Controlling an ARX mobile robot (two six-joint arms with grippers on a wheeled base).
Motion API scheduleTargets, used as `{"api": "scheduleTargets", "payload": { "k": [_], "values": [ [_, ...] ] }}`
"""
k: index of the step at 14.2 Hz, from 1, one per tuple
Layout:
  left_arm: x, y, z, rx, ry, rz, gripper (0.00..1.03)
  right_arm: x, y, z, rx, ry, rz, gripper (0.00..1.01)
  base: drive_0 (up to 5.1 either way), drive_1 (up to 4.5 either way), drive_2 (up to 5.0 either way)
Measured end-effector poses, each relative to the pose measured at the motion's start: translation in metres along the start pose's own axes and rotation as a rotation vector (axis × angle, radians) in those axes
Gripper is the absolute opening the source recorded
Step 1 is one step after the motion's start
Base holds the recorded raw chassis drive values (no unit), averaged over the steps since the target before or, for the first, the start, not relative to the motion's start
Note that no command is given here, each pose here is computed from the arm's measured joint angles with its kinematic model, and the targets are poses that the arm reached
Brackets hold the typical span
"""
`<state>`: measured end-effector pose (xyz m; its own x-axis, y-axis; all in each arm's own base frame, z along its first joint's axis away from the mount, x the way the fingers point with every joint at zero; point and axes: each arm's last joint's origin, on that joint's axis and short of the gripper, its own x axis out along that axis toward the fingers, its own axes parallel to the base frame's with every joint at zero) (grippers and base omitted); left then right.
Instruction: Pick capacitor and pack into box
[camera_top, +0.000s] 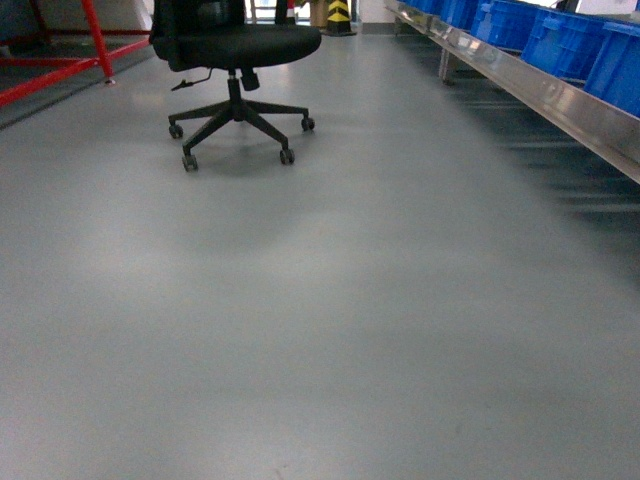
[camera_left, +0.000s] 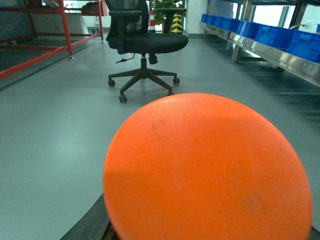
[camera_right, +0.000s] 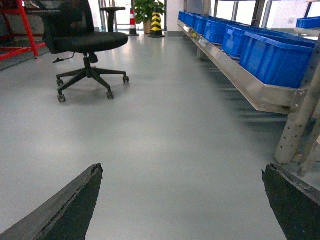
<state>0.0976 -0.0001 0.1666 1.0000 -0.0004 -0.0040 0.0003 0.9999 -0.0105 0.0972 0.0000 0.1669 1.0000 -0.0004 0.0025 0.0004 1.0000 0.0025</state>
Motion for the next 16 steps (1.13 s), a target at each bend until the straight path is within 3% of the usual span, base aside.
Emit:
{"api": "scheduleTargets", "payload": {
  "k": [16],
  "values": [
    [0.0000,0.0000,-0.0001,0.000,0.001,0.000,0.44,0.0000,0.0000,0.0003,0.000,-0.003,0.000,0.98,-5.0,2.43,2.4]
  ]
}}
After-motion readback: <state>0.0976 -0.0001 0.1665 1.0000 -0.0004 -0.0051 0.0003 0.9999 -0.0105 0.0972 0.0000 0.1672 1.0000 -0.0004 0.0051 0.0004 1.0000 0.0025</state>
